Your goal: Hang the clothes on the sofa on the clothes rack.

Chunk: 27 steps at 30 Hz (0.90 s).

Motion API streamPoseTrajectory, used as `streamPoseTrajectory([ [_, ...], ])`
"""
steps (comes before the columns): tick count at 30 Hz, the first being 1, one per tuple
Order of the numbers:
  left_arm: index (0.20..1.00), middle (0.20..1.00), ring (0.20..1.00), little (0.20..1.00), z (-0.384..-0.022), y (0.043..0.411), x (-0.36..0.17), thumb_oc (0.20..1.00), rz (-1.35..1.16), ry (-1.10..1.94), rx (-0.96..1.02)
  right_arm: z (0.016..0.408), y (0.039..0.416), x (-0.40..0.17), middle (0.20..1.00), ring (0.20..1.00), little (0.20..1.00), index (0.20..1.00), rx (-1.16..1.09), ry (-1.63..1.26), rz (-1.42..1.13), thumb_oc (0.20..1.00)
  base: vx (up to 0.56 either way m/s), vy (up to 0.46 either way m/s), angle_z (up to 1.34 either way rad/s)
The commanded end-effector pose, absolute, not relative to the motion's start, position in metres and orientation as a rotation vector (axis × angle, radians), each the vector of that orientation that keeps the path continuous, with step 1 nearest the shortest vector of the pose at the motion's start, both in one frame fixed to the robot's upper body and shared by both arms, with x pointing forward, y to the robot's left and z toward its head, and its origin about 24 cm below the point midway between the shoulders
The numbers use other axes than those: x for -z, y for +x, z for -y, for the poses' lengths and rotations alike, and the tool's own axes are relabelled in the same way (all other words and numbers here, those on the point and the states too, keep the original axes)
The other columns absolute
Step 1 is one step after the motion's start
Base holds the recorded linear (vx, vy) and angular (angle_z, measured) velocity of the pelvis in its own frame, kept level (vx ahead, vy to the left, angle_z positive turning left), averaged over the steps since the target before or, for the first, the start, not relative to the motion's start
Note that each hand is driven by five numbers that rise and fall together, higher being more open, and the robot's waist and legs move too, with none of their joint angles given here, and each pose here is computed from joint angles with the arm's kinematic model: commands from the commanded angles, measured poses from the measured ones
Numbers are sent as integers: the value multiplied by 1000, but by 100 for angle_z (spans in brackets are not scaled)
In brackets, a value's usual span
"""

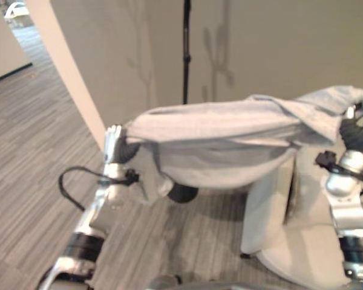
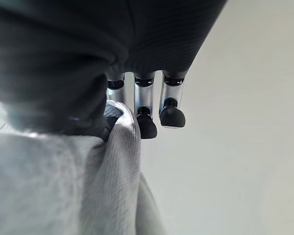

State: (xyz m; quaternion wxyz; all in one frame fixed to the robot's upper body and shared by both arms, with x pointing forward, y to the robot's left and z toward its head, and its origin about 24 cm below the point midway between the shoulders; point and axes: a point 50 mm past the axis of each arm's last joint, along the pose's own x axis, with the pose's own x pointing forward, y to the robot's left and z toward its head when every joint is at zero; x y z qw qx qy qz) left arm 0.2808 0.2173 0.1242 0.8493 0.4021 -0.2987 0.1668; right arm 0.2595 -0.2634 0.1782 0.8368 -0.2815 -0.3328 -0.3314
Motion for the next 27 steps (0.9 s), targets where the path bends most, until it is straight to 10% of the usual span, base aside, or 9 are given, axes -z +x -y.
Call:
streamPoseTrajectory([
  [1, 200, 200, 200, 200, -223, 286, -163, 200, 794, 815, -451, 282, 252, -218, 200, 200, 200, 200, 787, -596, 850, 200, 124, -116, 12],
  [27, 200, 200, 200, 200, -225, 334, -247, 200, 943, 1048, -561, 286, 324, -264, 200, 200, 200, 200, 741, -766, 762, 200, 261, -23, -3],
])
